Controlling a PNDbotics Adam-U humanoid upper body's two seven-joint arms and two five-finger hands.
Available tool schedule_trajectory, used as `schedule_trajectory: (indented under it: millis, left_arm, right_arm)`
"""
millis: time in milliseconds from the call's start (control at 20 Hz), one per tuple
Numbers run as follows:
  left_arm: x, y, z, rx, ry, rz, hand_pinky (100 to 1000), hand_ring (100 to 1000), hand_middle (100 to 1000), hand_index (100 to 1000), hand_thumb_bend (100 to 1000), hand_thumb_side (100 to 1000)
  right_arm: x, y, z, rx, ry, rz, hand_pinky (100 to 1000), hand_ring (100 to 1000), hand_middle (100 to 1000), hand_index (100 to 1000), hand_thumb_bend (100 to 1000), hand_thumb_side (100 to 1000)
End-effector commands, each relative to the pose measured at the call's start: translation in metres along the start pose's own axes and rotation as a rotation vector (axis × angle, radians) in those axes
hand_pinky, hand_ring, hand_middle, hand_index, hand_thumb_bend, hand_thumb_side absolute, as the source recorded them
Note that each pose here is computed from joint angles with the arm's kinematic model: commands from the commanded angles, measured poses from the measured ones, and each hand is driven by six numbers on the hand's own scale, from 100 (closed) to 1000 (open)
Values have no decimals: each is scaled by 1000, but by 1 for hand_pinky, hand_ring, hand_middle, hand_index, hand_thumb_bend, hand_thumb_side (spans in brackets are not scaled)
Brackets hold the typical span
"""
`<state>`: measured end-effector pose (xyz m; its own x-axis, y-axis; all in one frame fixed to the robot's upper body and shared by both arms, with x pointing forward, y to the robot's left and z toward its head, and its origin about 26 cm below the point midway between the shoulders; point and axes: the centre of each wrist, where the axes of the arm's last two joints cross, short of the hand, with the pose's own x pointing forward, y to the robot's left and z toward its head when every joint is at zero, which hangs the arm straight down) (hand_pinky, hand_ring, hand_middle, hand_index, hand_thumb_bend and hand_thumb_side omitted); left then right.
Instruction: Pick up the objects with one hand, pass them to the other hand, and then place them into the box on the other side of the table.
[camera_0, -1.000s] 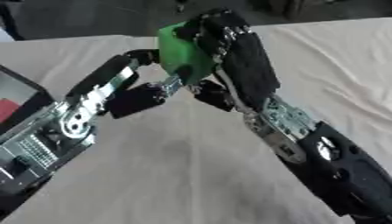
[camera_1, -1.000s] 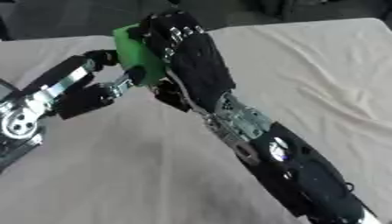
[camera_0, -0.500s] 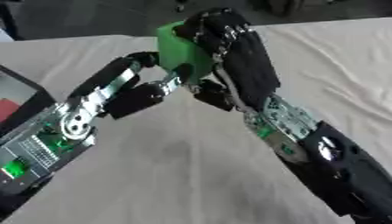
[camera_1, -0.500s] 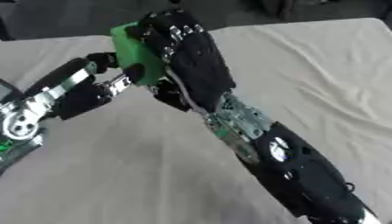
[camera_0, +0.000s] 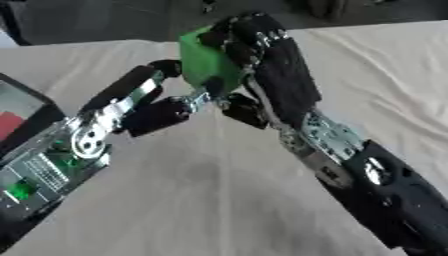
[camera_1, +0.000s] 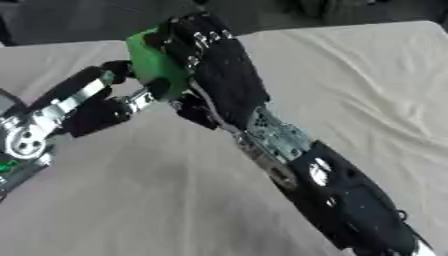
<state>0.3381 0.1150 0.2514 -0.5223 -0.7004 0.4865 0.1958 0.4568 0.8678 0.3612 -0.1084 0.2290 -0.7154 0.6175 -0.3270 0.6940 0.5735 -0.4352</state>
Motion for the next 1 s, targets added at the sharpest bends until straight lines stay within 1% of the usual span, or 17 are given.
schedule_trajectory:
  millis: [50,100,150,250,450,500,600,700,850,1000]
  left_arm:
    - [4,11,-1,28,-11,-16,1000,1000,858,934,355,959]
    - [4,11,-1,29,-11,-15,1000,1000,857,934,371,1000]
    - [4,11,-1,30,-10,-13,1000,1000,857,933,387,1000]
    - [4,11,-1,30,-7,-10,1000,1000,857,933,386,1000]
    - [5,10,-1,36,0,-15,1000,996,853,929,337,1000]
    - [5,10,-2,38,1,-16,1000,994,851,927,320,986]
    - [7,10,-2,44,1,-19,1000,990,846,922,305,915]
    - [8,10,-2,49,0,-23,1000,986,841,917,270,830]
    - [9,10,-2,55,-2,-28,1000,980,833,910,189,648]
    - [11,9,-2,57,-1,-37,1000,974,828,904,159,542]
  right_arm:
    - [9,-5,-11,-28,-47,-34,664,610,517,658,100,100]
    - [9,-5,-11,-22,-49,-39,659,609,517,658,100,100]
    - [9,-5,-11,-14,-49,-43,655,608,516,658,100,100]
    - [9,-5,-10,-2,-52,-50,650,607,516,657,100,100]
    - [9,-6,-11,3,-57,-56,653,608,516,657,100,100]
    - [9,-6,-12,1,-60,-56,658,609,516,657,100,100]
    - [10,-7,-12,-1,-66,-55,658,609,516,658,100,100]
    - [10,-6,-12,1,-64,-55,653,608,516,657,100,100]
    - [10,-7,-12,2,-67,-54,653,608,516,657,100,100]
    - [11,-7,-12,2,-66,-54,649,607,515,656,100,100]
